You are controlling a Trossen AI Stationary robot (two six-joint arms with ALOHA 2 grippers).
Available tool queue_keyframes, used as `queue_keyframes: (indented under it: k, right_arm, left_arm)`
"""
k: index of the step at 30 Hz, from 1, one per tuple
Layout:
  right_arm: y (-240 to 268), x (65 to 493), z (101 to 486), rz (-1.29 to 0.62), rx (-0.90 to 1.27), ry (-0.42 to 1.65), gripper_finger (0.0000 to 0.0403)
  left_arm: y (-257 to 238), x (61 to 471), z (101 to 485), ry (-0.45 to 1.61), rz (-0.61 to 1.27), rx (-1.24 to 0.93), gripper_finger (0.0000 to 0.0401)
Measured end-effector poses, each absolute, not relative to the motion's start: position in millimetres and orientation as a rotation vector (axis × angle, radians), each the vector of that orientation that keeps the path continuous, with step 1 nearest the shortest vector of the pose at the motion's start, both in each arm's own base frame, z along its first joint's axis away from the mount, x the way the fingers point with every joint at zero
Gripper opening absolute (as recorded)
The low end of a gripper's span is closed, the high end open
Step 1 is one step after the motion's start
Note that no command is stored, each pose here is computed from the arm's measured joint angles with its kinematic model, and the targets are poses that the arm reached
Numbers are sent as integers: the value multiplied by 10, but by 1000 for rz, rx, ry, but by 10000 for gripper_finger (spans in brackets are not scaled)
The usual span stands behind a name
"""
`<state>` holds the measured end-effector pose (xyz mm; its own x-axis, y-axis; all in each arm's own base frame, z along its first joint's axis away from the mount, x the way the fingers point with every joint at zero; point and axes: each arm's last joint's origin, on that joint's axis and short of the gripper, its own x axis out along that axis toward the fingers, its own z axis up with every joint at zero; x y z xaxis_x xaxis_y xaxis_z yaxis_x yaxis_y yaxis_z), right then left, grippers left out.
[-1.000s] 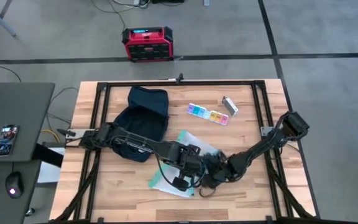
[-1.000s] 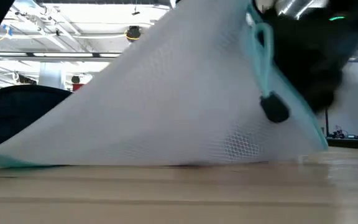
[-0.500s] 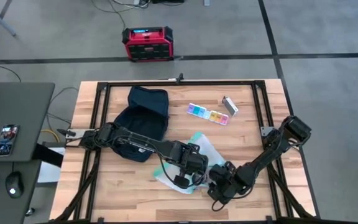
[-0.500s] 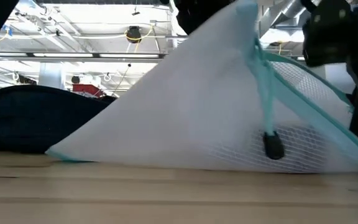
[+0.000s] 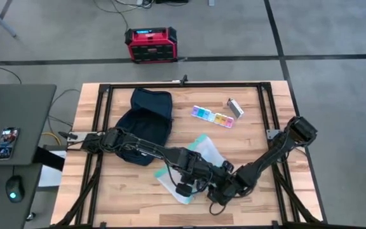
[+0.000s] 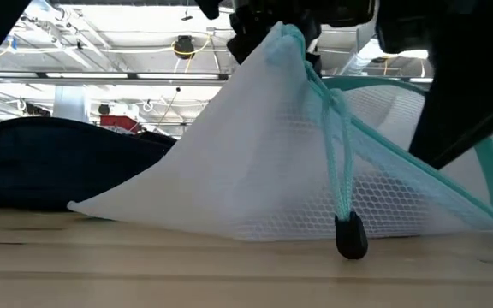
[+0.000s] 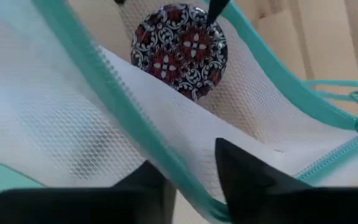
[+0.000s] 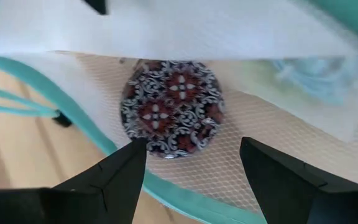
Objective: Unpack backpack
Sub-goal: Remove the scented candle from the zip bag
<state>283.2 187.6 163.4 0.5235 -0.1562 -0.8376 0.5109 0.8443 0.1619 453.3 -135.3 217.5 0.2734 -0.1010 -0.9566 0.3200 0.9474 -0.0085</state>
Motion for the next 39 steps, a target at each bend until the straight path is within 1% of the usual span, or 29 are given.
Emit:
queue_keyframes:
  k: [3, 6, 10, 17, 22, 27, 34, 36, 39]
  right_arm:
    - [1796, 2884, 1634, -425, 409, 942, 255]
    - [1733, 2916, 1626, -441, 412, 945, 255]
    - [1687, 2957, 1634, -441, 375, 923, 255]
    - [1672, 2986, 1626, -410, 332, 908, 255]
    - [1712, 2964, 1630, -381, 296, 913, 255]
    - [1780, 2945, 1699, -366, 297, 871, 255]
    - [1768, 2941, 1676, -366, 293, 886, 255]
    - [1754, 2965, 1661, -367, 304, 881, 255]
    - [1725, 3000, 1677, -372, 322, 863, 255]
  left_arm:
    - [-1340, 4496, 2156, 1314, -248, 177, 132]
    - [-1328, 4489, 2050, 1333, -195, 179, 149]
    - [-1331, 4465, 1775, 1345, -162, 197, 149]
    - [-1355, 4464, 1599, 1293, -184, 203, 137]
    - [-1380, 4446, 1680, 1266, -204, 220, 136]
    - [-1389, 4394, 1947, 1196, -210, 214, 136]
    - [-1430, 4304, 1972, 1175, -194, 253, 136]
    - [-1413, 4227, 2006, 1149, -190, 237, 136]
    - [-1364, 4072, 1926, 1122, -171, 221, 135]
